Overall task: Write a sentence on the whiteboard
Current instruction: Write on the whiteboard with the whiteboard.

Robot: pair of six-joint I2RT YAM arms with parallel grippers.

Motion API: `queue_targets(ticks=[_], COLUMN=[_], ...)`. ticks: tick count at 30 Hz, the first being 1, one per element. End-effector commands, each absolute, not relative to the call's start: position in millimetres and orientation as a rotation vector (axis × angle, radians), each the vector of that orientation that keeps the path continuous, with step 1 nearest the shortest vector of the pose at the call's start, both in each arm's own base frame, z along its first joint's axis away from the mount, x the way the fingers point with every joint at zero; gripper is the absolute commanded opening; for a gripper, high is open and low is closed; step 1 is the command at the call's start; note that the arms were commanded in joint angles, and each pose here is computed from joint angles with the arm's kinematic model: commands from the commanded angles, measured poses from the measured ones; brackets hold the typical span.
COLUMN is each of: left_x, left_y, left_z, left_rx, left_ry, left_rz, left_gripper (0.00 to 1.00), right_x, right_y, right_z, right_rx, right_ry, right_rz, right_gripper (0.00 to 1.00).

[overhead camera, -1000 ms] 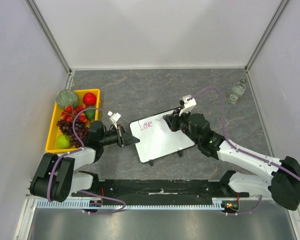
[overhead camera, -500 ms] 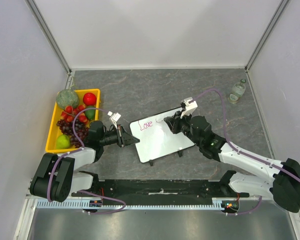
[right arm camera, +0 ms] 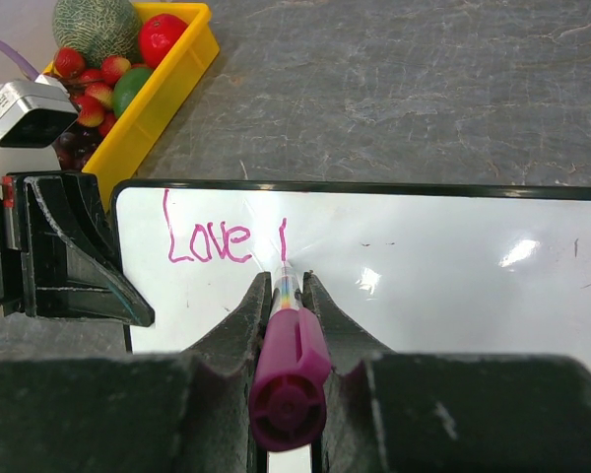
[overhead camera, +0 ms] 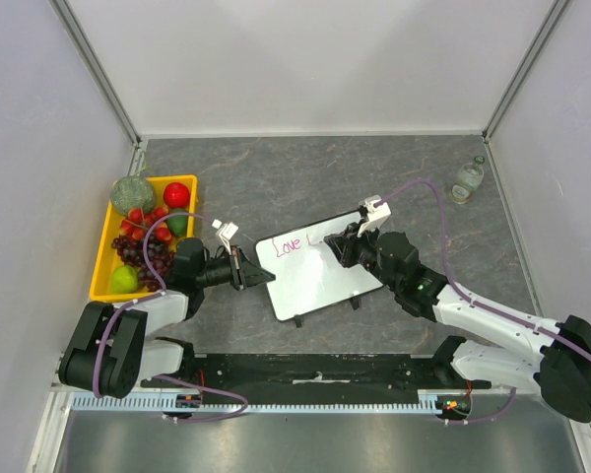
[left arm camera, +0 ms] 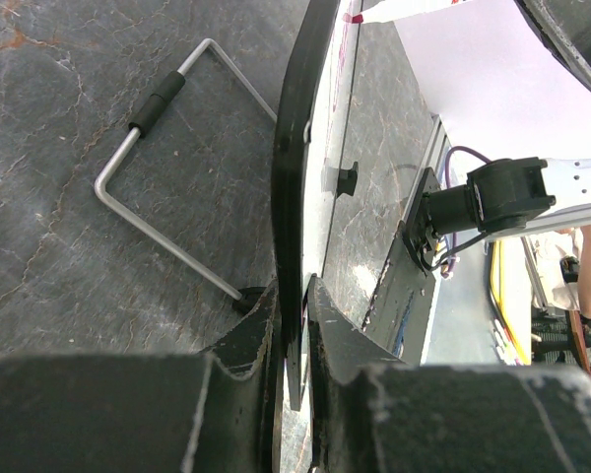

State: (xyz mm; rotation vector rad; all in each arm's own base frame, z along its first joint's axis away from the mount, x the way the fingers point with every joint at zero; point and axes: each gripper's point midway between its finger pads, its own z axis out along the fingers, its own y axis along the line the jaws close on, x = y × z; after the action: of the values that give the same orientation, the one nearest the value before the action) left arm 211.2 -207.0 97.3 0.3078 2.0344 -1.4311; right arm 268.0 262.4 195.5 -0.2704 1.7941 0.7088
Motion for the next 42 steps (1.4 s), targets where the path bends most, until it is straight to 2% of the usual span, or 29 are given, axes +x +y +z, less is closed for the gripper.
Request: queue_targets(ticks=[1,10,21,42], left_x=[216.7,217.3,217.0,216.2], left_y=[-208.4,-208.0,-208.0,-208.3], left_z=[104.1,104.0,104.4,104.4], left_rx=[0.345,0.342,0.344,0.346], left_ry=[1.993,1.993,1.991,1.991], left_rz=[-1.412,-1.410,-1.411,-1.412], left_gripper=[0.02,0.02,0.02,0.02], right_x=[272.9,284.6,292.0,272.7], right_y=[259.7,262.3,259.7,248.1], right_z=[195.2,220.1,220.1,182.1], right_rx=[-0.253,-0.199,-0.177,-0.226], right_ry=[1.798,1.739,1.749,1.831], right_rz=[0.684,0.684,0.648,0.645], right_gripper=[0.00,0.00,0.00,0.00])
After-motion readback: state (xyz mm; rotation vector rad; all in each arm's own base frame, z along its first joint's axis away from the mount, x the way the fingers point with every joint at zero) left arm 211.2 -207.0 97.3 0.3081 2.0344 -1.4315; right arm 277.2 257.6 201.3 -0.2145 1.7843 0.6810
